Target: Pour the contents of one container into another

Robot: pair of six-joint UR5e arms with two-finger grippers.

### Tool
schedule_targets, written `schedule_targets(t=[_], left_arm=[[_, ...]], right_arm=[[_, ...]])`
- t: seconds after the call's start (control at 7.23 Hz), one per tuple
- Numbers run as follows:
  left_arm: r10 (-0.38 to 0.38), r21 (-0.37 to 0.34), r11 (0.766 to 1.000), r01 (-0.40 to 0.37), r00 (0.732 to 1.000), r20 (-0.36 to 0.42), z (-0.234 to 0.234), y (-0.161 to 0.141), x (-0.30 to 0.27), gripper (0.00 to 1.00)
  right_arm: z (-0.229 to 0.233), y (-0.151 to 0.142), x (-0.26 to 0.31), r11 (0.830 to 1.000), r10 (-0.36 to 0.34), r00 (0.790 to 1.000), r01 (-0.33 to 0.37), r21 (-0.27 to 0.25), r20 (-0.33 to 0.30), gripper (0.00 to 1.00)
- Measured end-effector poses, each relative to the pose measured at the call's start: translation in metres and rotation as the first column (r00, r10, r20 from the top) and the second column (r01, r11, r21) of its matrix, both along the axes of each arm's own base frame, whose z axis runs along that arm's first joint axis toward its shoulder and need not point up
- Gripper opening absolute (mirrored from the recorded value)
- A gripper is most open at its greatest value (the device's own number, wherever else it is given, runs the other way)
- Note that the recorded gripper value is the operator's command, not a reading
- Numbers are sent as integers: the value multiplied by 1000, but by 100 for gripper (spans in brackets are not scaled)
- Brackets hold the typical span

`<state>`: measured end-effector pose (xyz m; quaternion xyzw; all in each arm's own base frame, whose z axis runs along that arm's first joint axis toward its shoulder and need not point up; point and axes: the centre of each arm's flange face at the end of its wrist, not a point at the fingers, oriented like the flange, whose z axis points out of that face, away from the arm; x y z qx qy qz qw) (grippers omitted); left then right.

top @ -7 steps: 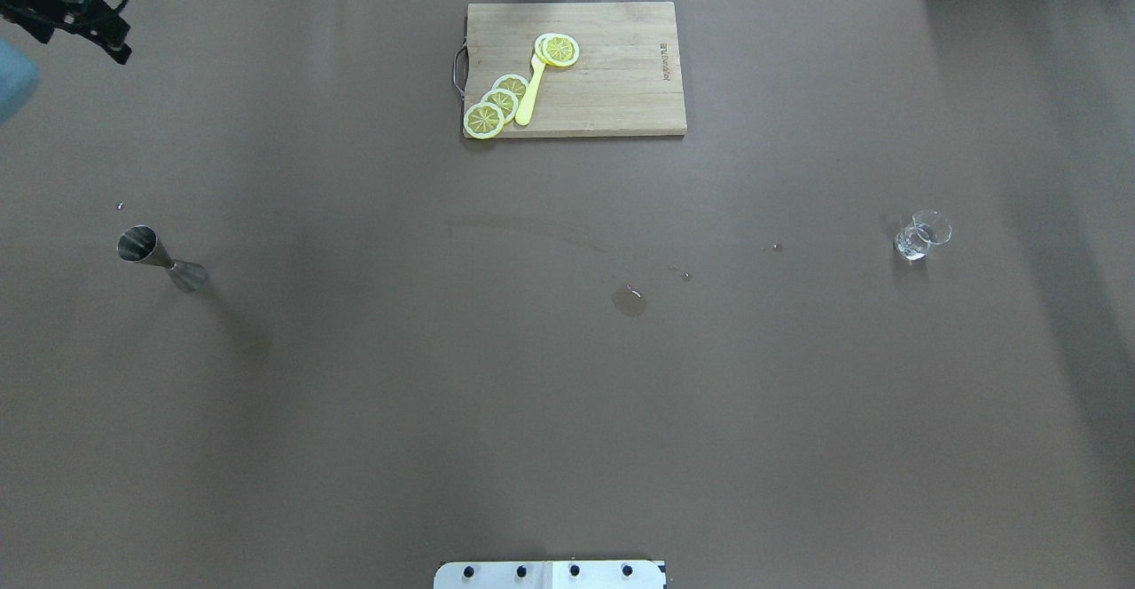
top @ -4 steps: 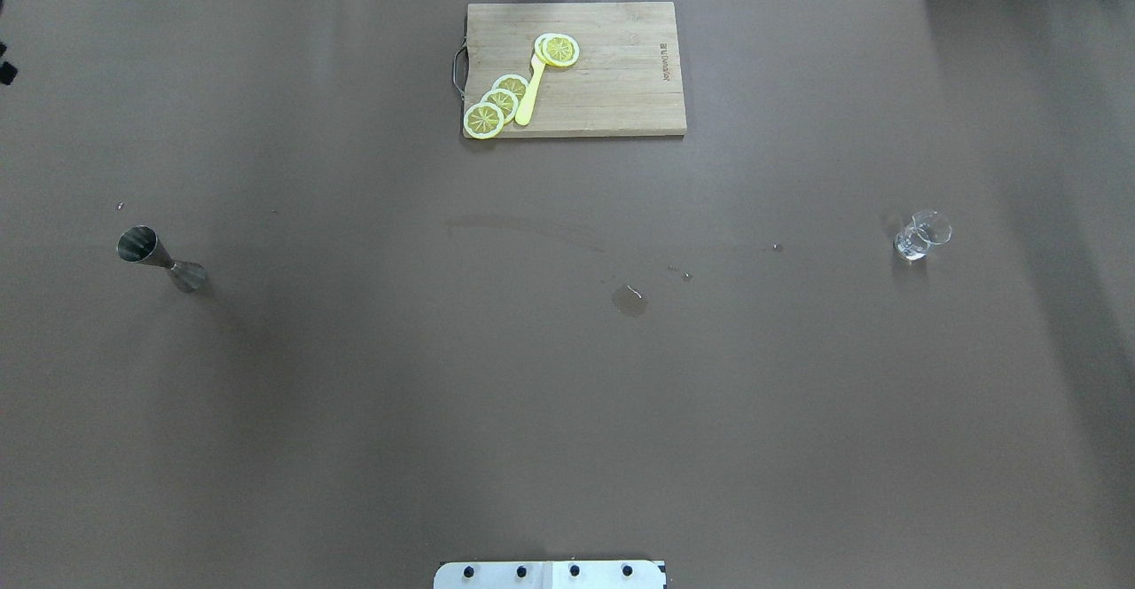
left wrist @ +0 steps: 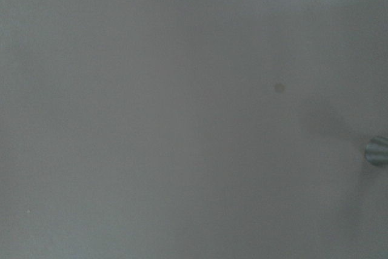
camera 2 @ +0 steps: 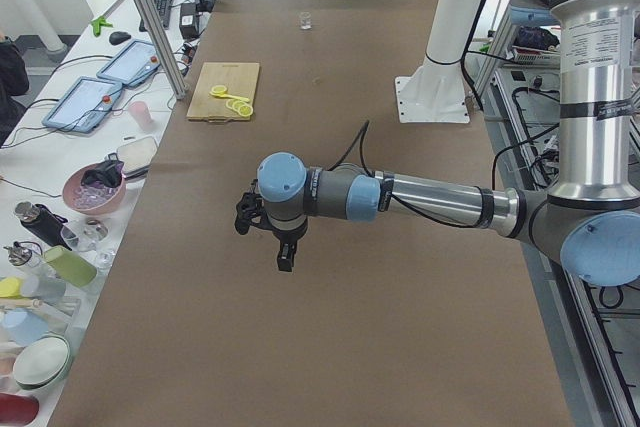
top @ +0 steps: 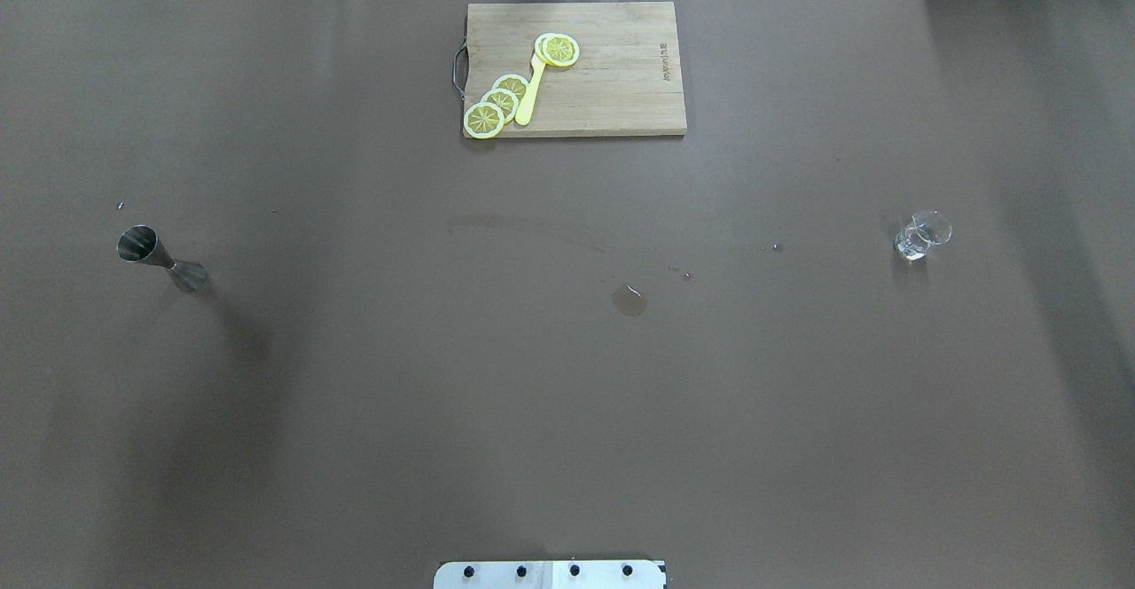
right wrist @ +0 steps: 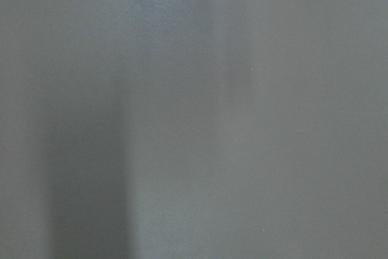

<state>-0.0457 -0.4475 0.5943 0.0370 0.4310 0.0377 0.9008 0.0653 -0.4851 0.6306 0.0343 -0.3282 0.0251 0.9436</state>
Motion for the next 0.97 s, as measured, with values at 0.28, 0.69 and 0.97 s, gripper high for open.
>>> schedule_targets(t=[0.28, 0.69, 0.97], left_arm=[[-46, -67, 997, 47, 999, 28, 42, 15, -31, 98], [-90, -127, 987, 97, 994, 59, 79, 20, -57, 98], [-88, -126, 987, 103, 989, 118, 83, 21, -63, 98]], right_arm=[[1, 1, 0, 1000, -1, 1000, 1, -1, 3, 100], [2, 2, -1, 1000, -2, 1000, 2, -3, 6, 100], [2, 2, -2, 1000, -4, 1000, 4, -3, 7, 100]])
